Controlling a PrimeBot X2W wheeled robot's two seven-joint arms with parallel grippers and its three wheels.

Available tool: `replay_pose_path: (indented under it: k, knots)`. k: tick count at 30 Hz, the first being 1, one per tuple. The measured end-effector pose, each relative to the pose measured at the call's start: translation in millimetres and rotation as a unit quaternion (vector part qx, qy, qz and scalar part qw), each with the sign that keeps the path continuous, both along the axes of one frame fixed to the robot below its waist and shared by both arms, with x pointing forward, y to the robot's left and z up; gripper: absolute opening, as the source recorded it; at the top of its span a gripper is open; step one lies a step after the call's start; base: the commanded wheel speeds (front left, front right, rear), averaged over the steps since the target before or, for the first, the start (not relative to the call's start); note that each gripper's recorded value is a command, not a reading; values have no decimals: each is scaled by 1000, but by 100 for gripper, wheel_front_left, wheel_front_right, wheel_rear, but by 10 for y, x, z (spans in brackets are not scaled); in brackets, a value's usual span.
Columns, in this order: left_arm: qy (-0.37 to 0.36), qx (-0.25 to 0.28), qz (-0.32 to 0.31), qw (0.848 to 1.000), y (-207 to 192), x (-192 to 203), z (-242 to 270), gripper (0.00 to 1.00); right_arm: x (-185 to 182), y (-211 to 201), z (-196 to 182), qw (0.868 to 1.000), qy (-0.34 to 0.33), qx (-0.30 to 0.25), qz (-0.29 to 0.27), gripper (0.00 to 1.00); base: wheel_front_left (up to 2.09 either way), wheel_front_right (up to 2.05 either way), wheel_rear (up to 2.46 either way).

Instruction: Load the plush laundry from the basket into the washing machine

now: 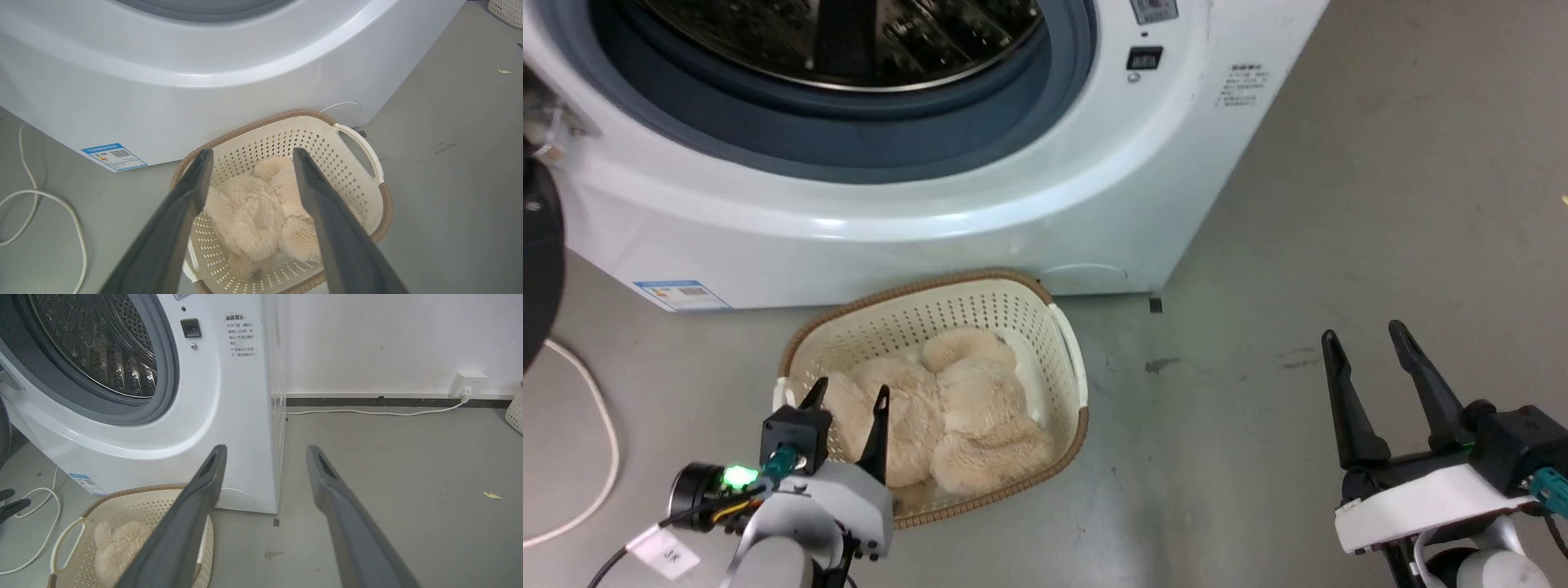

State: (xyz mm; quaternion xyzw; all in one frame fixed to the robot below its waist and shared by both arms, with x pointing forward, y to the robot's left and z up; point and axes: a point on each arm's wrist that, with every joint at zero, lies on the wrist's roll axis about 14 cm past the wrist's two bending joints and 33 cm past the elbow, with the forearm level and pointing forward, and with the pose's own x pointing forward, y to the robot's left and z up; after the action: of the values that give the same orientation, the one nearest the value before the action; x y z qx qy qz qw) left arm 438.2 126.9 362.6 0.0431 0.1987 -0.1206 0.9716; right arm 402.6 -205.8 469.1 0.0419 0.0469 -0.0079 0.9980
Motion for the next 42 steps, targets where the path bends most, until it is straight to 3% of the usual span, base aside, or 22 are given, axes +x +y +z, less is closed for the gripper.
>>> replay_pose_path:
  k: [13,19,29,36,42]
  knots:
    - [78,19,-32,996,-68,99,-535,100,79,-116,-143,1000,8,14,-20,100,0,0,0]
    - [161,50,-45,985,0,44,-986,100,101,-181,-275,999,21,23,-32,100,0,0,0]
    - [199,82,-94,972,-103,198,-1338,100,114,-216,-475,998,41,38,-43,100,0,0,0]
    - [235,111,-136,956,-197,290,-1641,100,139,-302,-612,996,53,41,-58,100,0,0,0]
    - [285,152,-166,932,-127,261,-1978,100,148,-359,-724,995,63,44,-68,100,0,0,0]
